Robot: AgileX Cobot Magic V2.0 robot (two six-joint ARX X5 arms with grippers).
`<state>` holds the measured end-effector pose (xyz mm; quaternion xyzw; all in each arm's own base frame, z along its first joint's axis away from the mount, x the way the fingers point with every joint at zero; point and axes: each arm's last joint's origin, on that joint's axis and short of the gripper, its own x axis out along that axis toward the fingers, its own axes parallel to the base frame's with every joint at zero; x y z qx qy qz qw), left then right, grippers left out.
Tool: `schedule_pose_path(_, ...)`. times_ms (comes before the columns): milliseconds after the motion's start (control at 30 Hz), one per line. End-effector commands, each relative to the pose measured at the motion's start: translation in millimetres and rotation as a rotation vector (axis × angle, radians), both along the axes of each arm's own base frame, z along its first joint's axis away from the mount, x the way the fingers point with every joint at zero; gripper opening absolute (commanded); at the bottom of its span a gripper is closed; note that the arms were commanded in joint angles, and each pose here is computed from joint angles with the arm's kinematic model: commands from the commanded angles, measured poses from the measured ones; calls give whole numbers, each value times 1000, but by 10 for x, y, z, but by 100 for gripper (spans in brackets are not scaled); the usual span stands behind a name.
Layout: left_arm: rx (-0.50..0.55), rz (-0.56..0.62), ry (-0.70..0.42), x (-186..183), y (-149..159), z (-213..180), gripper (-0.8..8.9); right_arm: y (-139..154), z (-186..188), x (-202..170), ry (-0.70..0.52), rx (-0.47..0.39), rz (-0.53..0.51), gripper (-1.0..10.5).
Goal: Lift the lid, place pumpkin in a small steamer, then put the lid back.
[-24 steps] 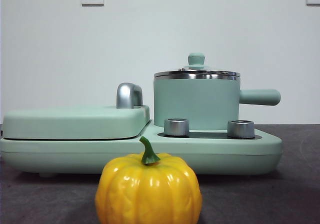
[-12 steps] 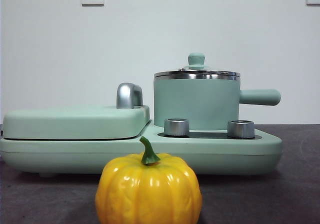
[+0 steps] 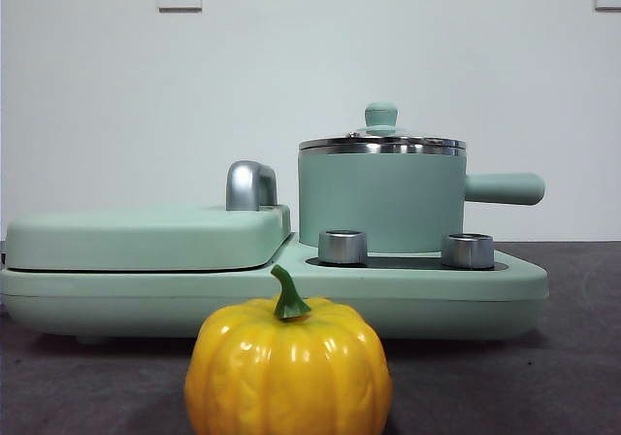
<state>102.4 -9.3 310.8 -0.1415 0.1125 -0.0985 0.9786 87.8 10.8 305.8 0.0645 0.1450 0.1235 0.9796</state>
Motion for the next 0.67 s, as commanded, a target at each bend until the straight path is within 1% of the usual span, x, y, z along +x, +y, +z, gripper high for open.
schedule_pose_path(33,40,-47,-14,55,-15,93,10,13,143,74,-22,-58,44,15)
schedule_pose_path(300,78,-155,36,264,-74,173,9,42,420,311,0,-117,121,15)
schedule_pose_path(500,160,-237,56,435,-159,275,9,59,530,501,9,-188,166,15)
schedule_pose_path(667,234,-304,77,581,-245,367,9,101,529,622,28,-212,233,15)
